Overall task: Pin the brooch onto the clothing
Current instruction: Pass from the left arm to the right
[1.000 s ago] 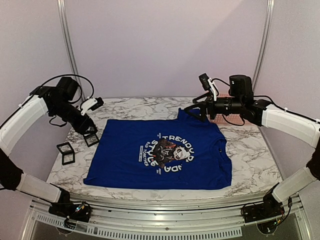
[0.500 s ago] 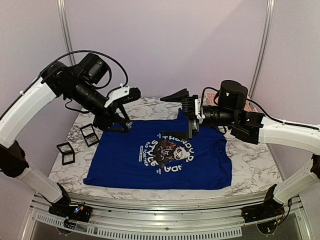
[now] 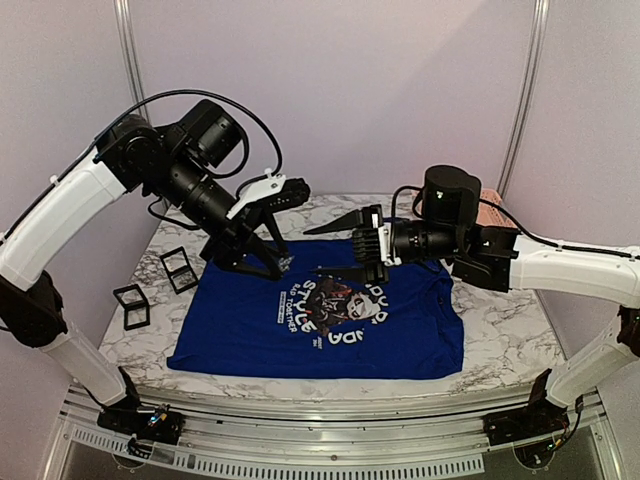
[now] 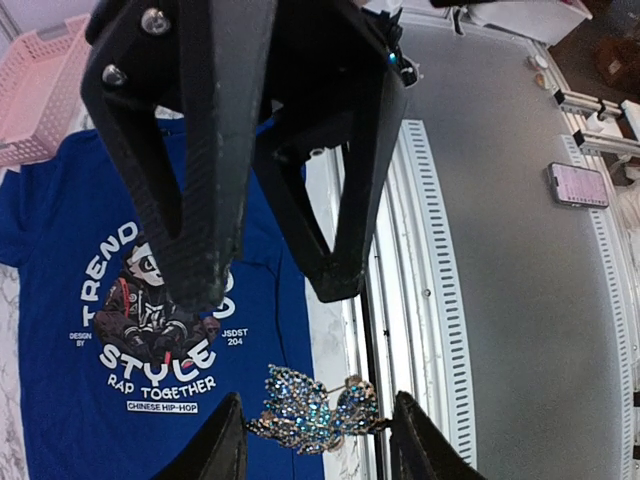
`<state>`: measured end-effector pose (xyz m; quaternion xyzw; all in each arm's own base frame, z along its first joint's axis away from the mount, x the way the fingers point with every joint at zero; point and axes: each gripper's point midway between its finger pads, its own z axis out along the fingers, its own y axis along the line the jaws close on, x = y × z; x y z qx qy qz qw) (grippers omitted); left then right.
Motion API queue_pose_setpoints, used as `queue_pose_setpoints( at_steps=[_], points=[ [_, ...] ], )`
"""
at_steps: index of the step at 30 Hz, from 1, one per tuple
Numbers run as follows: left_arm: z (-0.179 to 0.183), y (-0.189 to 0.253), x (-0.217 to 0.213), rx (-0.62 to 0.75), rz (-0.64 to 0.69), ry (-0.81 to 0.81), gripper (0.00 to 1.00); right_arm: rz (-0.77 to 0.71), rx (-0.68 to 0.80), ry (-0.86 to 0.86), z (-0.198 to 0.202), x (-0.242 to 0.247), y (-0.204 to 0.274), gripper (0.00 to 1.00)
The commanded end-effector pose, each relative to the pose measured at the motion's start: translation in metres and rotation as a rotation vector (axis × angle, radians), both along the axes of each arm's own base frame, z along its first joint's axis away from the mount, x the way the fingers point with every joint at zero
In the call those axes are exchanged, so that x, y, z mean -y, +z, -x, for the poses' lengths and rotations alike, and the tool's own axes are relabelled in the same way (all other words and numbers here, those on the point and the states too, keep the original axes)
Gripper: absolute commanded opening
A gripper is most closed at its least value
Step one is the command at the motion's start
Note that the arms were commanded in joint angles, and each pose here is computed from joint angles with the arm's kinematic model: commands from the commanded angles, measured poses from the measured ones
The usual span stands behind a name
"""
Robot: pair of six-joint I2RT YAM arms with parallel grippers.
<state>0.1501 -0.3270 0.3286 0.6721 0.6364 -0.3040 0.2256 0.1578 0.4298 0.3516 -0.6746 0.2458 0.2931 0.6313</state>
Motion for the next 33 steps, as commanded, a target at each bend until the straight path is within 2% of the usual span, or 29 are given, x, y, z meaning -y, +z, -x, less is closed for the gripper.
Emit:
queue_pose_setpoints(
  at_steps=[1,8,24,26,28,33],
  points=[
    [0.028,-0.013,-0.016,-0.113,-0.103,-0.042,0.24,-0.026,0.085,0.047,0.02,0.002,0.008,0.47],
    [0.029,-0.014,-0.013,-0.124,-0.103,-0.049,0.24,0.03,0.143,0.036,0.018,-0.013,-0.003,0.37],
    [0.029,-0.022,-0.013,-0.104,-0.13,-0.053,0.24,0.052,0.183,0.026,0.013,-0.03,-0.009,0.26],
    [0.029,-0.021,-0.011,-0.097,-0.131,-0.056,0.24,0.068,0.184,0.017,0.01,-0.033,-0.013,0.2],
    [0.029,-0.022,-0.011,-0.095,-0.134,-0.057,0.24,0.077,0.186,0.015,0.011,-0.033,-0.017,0.1],
    [0.032,-0.026,-0.011,-0.101,-0.144,-0.065,0.24,0.093,0.179,0.02,0.013,-0.033,-0.021,0.07]
  ],
)
